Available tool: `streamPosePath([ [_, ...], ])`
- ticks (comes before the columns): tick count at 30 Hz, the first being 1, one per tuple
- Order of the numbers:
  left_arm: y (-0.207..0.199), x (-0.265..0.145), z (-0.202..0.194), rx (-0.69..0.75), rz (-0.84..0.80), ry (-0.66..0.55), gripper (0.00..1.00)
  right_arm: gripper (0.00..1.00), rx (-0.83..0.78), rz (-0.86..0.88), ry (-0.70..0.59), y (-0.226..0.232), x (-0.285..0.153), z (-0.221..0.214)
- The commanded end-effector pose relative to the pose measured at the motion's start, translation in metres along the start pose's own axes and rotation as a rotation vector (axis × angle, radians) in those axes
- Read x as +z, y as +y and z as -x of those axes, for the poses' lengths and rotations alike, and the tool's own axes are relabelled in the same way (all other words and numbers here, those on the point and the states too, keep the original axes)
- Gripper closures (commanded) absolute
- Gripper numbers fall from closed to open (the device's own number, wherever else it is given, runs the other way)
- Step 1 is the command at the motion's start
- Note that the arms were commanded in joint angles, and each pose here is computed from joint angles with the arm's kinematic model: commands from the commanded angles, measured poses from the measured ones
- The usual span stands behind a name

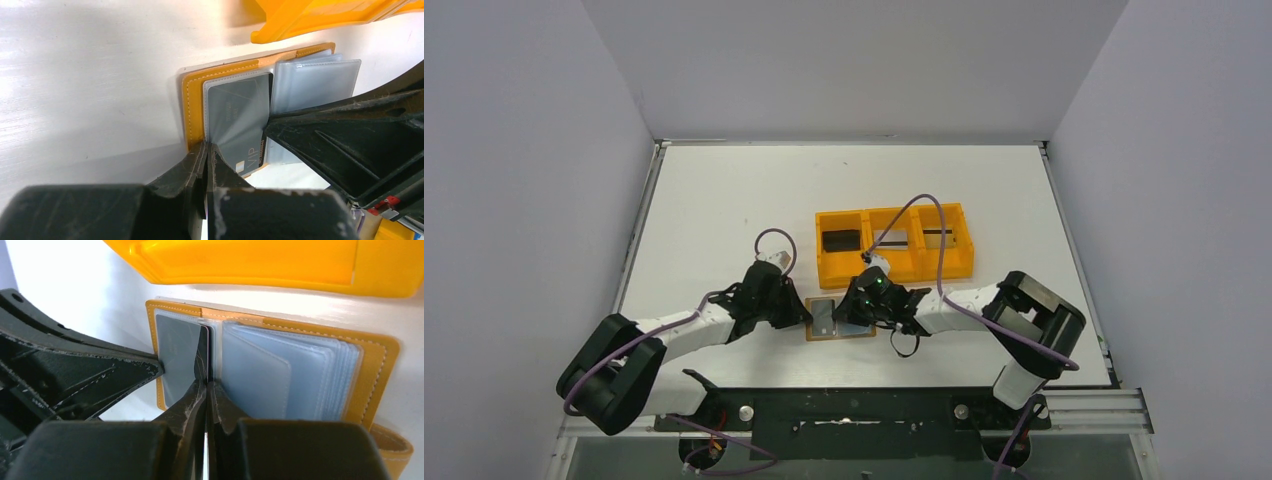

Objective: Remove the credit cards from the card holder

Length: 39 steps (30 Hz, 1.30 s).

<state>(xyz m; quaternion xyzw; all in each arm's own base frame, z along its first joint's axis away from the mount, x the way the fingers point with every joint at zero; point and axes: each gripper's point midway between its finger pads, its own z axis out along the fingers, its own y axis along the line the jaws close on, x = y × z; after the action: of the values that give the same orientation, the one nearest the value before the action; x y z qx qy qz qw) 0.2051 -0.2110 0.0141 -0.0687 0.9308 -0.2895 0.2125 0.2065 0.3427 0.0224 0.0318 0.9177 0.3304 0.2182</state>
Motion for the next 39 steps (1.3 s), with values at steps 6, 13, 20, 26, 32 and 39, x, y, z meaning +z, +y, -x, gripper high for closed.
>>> streamPosePath([
  [6,0.037,-0.001,-0.023,0.000,0.136,0.052,1.00,1.00,0.030,0.191,-0.081,0.037,-0.026,0.021],
  [13,0.037,-0.002,-0.022,0.006,0.139,0.051,1.00,1.00,0.070,0.151,-0.069,0.022,-0.025,0.017],
  [20,0.036,-0.002,-0.023,0.009,0.134,0.056,1.00,0.77,0.067,0.069,-0.010,0.010,-0.013,0.007],
  [26,0.038,-0.002,-0.024,0.002,0.135,0.056,1.00,0.69,0.062,0.094,0.013,0.017,-0.008,0.002],
  [32,0.036,-0.001,-0.025,-0.010,0.121,0.054,1.00,0.71,0.070,0.141,0.049,0.025,-0.004,-0.004],
  [39,0.036,-0.001,-0.029,-0.031,0.106,0.057,1.00,0.71,0.102,0.161,0.056,0.028,-0.003,-0.007],
])
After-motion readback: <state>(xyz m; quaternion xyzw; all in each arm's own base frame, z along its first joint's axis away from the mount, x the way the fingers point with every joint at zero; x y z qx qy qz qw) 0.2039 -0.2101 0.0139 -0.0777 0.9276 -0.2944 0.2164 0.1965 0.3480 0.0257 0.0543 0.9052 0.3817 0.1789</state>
